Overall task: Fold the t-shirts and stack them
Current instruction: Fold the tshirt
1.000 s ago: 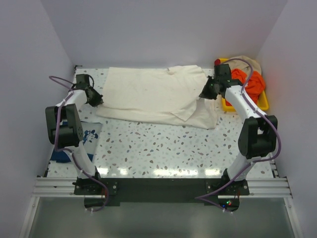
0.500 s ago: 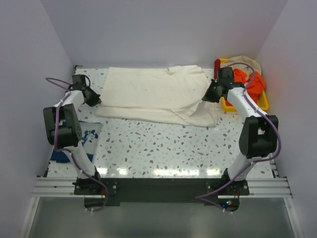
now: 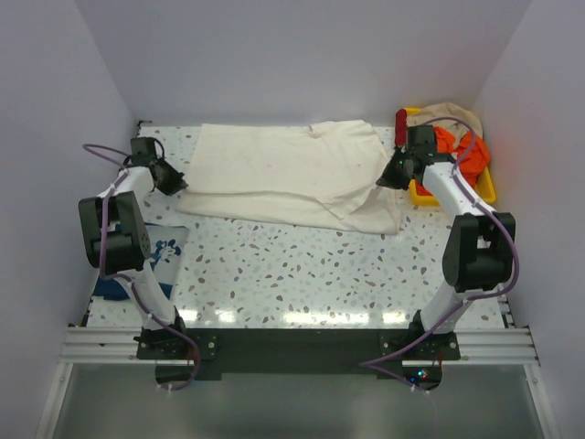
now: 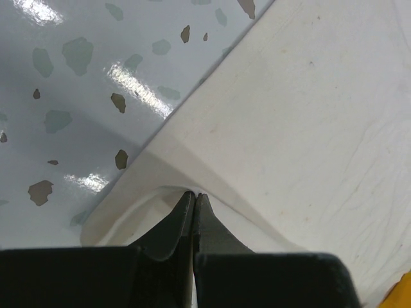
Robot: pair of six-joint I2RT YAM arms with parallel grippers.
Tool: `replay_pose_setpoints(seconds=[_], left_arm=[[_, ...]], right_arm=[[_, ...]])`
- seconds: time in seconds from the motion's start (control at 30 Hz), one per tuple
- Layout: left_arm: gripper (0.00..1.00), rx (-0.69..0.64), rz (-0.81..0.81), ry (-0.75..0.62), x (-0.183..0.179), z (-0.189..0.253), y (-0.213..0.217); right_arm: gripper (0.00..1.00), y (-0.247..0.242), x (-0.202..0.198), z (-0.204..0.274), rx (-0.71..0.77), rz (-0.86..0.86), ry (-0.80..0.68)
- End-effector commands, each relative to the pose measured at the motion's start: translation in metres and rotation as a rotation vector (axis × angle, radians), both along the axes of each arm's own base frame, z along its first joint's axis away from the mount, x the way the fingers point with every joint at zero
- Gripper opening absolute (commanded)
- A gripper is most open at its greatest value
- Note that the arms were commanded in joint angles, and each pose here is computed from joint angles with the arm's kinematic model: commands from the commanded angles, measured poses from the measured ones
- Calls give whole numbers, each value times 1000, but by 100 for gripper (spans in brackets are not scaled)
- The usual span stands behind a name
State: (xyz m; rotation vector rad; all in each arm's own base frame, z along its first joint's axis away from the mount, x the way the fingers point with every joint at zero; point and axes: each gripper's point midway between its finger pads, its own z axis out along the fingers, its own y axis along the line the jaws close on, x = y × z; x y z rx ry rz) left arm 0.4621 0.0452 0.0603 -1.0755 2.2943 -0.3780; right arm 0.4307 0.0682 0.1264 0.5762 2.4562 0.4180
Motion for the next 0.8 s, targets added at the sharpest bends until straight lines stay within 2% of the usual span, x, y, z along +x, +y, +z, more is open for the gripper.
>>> replay_pose_setpoints(seconds=[0.0, 0.77], left_arm=[[0, -7, 9, -92, 22, 22, 7], [0, -35, -10, -78, 33, 4, 6]], right_arm=[[0, 1, 12, 27, 20, 11, -93], [0, 8, 38, 19, 53, 40, -83]])
